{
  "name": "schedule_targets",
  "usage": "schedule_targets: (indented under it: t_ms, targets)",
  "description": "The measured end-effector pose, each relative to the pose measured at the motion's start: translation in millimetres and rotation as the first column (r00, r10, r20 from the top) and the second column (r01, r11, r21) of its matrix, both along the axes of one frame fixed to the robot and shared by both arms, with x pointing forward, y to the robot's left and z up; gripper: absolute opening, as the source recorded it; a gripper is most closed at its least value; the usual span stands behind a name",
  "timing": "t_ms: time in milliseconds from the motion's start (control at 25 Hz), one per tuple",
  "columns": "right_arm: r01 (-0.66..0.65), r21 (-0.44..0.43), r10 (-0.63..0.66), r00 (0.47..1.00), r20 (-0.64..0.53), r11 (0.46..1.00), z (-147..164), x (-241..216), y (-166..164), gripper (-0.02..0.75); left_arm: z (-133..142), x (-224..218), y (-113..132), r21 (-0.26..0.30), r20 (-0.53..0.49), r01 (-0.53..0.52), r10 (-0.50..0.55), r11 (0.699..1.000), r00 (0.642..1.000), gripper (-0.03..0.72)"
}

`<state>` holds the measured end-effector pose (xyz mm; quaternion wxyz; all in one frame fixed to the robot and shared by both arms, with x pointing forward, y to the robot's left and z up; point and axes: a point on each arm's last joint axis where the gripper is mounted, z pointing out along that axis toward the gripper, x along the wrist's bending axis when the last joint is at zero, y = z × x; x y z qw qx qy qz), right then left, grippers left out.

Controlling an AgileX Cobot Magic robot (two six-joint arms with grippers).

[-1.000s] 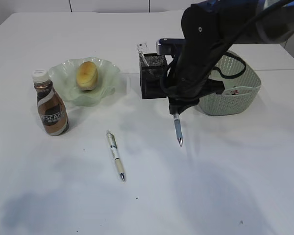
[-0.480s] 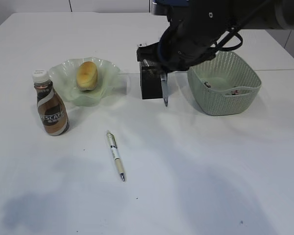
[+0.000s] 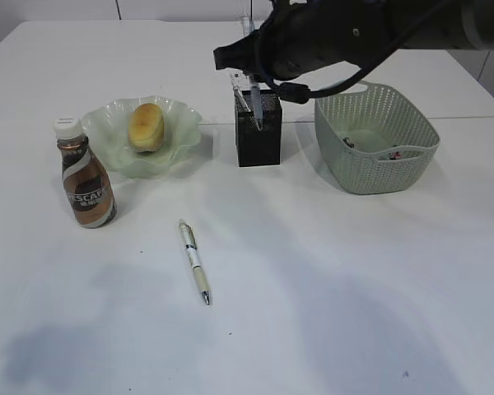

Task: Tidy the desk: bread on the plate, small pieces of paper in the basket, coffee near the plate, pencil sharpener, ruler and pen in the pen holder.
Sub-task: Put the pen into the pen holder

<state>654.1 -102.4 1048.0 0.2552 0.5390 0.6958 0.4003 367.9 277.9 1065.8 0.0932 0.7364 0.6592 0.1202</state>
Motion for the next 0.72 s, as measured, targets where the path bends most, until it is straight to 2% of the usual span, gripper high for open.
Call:
schedule_targets:
  t_ms: [40, 240, 560, 720]
  targets:
    - [-0.024, 0.001, 0.024, 0.998, 0.054, 1.0, 4, 2, 2, 0.086, 0, 0, 0, 0.0, 0.0, 0.0, 0.0, 1.0, 1.0, 0.466]
    - [-0.058, 0.001, 0.057, 0.988, 0.143, 0.998, 10, 7, 1, 0.086, 0, 0, 0, -0.002, 0.0, 0.0, 0.0, 1.0, 1.0, 0.466]
    - [-0.108, -0.021, 0.11, 0.956, 0.271, 0.994, 4, 24, -8, 0.086, 0, 0, 0, -0.002, 0.0, 0.0, 0.0, 1.0, 1.0, 0.466]
    - [-0.139, -0.005, 0.133, 0.934, 0.332, 0.99, -4, 36, -11, 0.086, 0, 0, 0, -0.002, 0.0, 0.0, 0.0, 1.0, 1.0, 0.466]
